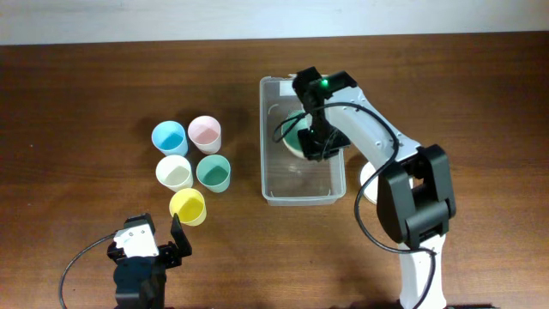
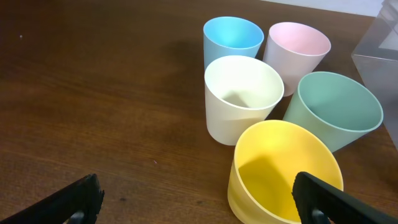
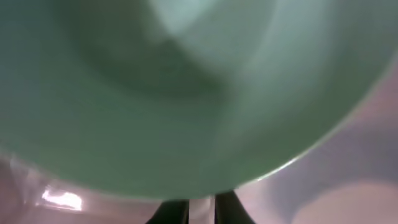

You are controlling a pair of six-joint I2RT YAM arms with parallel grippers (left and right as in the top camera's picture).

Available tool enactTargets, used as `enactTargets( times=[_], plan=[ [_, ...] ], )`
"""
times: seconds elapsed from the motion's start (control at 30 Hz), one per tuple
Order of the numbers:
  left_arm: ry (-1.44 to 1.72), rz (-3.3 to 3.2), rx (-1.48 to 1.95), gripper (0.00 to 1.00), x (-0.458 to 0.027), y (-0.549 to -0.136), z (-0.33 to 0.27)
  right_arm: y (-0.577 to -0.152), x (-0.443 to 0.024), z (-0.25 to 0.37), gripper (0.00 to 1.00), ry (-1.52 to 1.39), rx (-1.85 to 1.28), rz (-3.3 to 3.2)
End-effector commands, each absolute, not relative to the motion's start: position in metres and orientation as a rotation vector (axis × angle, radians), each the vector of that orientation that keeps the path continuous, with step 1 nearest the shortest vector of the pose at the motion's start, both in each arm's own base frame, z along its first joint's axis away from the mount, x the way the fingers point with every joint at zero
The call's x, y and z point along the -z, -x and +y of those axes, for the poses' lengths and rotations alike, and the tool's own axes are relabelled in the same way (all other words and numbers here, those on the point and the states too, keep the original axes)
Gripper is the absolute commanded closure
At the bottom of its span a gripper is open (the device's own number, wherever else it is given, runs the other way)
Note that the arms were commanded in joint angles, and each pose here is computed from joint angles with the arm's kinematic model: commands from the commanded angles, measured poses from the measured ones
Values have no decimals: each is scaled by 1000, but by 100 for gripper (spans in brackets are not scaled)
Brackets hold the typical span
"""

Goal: Pack container

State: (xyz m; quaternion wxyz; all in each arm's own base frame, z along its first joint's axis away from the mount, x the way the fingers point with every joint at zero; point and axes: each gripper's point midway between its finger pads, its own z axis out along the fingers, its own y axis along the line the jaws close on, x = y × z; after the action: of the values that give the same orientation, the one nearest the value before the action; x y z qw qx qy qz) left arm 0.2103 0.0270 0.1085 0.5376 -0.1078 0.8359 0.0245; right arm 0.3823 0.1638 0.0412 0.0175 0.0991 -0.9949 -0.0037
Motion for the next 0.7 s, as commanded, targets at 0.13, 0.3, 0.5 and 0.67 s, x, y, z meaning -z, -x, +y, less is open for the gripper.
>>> enactTargets(
  times=[0.13,0.3,0.5,0.67],
  plan=[
    [239,1988,-62,1,-108,-211,26,-408,-31,175,94,-288,101,-3215],
    [239,1988,-62,0,-108,-211,26,-425,-42,183,95,-408,142,-3271],
    [239,1988,-62,1,-108,-211,26,-431,-98,182,85,-502,147,-3293],
    [239,1987,-62,1,-108,-211,26,-419,-184,166,61,-465,173,-3362]
  ],
)
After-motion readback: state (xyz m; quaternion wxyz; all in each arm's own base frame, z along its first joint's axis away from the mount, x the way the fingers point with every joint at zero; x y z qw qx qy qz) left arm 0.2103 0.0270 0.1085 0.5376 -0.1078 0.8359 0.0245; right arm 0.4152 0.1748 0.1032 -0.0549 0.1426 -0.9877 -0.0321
